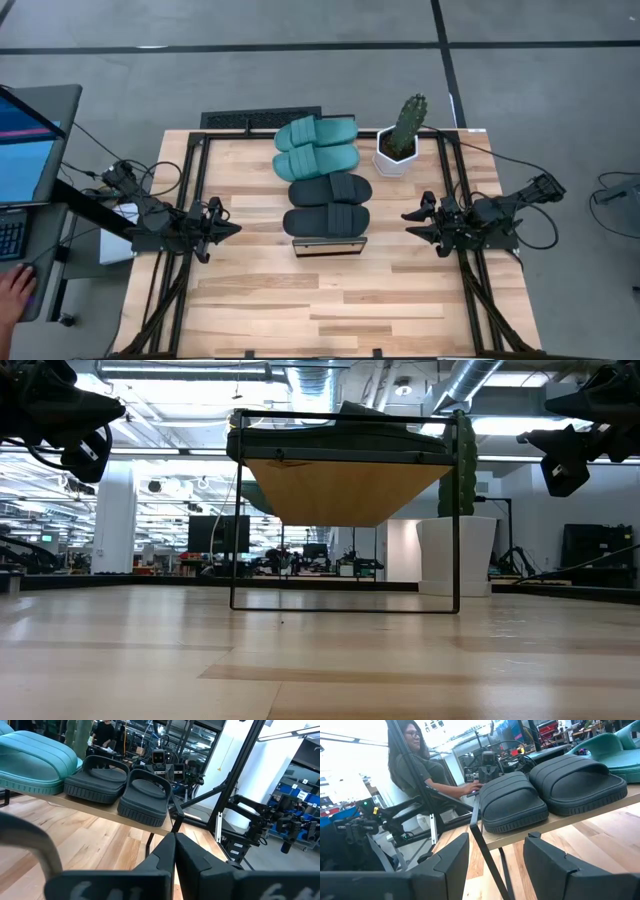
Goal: Pick and place slides into the shelf
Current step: Return to Home Position
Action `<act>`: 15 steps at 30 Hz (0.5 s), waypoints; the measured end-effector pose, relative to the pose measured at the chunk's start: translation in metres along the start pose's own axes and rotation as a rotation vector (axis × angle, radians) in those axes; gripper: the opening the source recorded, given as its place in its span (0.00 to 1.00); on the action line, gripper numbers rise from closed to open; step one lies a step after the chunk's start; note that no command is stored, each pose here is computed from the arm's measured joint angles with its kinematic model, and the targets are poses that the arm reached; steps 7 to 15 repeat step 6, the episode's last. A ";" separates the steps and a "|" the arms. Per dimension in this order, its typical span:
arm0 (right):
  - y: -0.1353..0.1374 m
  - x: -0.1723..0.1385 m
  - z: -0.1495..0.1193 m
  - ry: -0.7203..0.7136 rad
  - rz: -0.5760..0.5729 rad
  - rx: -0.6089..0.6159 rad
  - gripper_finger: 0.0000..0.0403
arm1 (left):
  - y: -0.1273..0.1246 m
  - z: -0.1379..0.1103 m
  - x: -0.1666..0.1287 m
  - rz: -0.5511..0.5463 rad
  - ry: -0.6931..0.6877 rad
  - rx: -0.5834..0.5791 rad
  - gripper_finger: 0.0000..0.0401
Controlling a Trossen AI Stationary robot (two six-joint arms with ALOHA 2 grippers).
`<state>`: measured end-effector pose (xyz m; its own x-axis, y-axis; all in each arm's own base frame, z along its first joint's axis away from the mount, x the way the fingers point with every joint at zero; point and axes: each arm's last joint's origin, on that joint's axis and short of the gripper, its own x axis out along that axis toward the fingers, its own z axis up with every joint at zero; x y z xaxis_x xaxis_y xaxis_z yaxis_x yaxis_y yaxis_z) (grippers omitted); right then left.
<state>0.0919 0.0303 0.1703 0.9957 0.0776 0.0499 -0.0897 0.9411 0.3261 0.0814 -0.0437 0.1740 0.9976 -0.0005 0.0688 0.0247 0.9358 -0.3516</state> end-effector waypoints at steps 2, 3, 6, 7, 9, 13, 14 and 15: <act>0.000 0.000 0.000 0.000 0.000 0.000 0.43 | 0.000 0.000 0.000 0.000 0.000 -0.001 0.00; 0.000 0.000 0.000 0.000 0.000 0.000 0.43 | 0.000 0.000 0.000 0.000 0.000 -0.004 0.00; 0.000 0.000 0.000 0.000 0.000 0.000 0.43 | 0.000 0.000 0.000 0.000 0.000 -0.003 0.00; 0.000 0.000 0.000 0.000 0.000 0.000 0.43 | 0.000 0.000 0.000 0.000 0.000 -0.003 0.00; 0.000 0.000 0.000 0.000 0.000 0.000 0.43 | 0.000 0.000 0.000 0.000 0.000 -0.003 0.00; 0.000 0.000 0.000 0.000 0.000 0.000 0.43 | 0.000 0.000 0.000 0.000 0.000 -0.003 0.00; 0.000 0.000 0.000 0.000 0.000 0.000 0.43 | 0.000 0.000 0.000 0.000 0.000 -0.003 0.00; 0.000 0.000 0.000 0.000 0.000 0.000 0.43 | 0.000 0.000 0.000 0.000 0.000 -0.003 0.00</act>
